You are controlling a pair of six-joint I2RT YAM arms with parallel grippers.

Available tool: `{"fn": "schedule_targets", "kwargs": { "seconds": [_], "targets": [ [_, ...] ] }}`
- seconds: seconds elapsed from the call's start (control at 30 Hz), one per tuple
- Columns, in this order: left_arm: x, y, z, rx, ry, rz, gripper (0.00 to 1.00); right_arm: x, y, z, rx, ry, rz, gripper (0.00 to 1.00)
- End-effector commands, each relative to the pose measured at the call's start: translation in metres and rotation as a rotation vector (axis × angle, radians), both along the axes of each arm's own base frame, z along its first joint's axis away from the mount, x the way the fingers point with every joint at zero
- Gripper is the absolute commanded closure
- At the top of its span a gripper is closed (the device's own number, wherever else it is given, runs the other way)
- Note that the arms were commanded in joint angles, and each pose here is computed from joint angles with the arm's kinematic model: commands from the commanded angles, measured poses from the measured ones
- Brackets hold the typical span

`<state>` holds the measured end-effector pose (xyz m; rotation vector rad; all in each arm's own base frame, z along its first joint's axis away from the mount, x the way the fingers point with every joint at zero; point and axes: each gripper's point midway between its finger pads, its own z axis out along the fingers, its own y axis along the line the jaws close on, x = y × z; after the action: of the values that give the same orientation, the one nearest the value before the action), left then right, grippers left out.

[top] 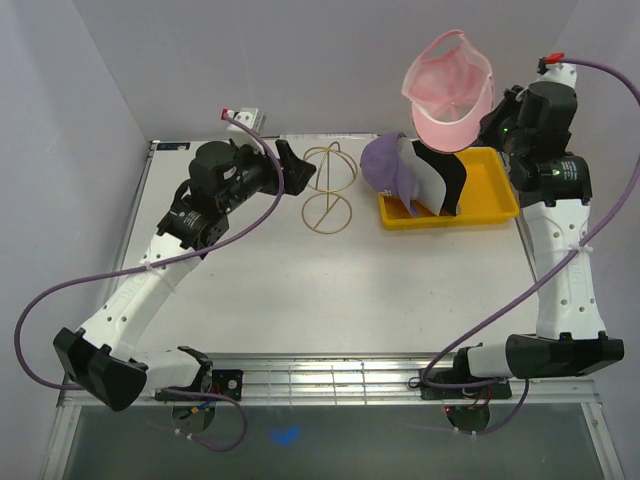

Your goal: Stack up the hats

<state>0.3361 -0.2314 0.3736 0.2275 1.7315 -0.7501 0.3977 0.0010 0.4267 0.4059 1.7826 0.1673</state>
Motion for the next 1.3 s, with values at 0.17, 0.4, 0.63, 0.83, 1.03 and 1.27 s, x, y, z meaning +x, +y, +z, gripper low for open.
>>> {"fn": "schedule_targets", "kwargs": {
  "seconds": [0.17, 0.4, 0.63, 0.83, 1.03, 1.27],
  "targets": [
    [-0.008, -0.052, 0.062, -0.072, -0.095, -0.178, 0.02, -0.027, 0.074, 0.035, -0.134, -0.095, 0.116, 0.92],
    [-0.031, -0.121, 0.072, 0.063, -0.234, -0.248, 0.02, -0.042, 0.127, 0.037, -0.143, -0.085, 0.218, 0.92],
    [-0.048, -0.16, 0.056, 0.229, -0.368, -0.121, 0.02, -0.052, 0.15, 0.038, -0.098, -0.06, 0.271, 0.92],
    [-0.057, -0.184, 0.047, 0.385, -0.506, 0.016, 0.02, -0.058, 0.154, 0.039, -0.087, -0.041, 0.285, 0.92],
    [-0.043, -0.187, 0.04, 0.521, -0.573, 0.204, 0.04, -0.066, 0.16, 0.04, -0.045, -0.038, 0.322, 0.92],
    [-0.031, -0.188, 0.037, 0.599, -0.63, 0.295, 0.1, -0.074, 0.164, 0.042, -0.01, -0.038, 0.353, 0.92]
  ]
}}
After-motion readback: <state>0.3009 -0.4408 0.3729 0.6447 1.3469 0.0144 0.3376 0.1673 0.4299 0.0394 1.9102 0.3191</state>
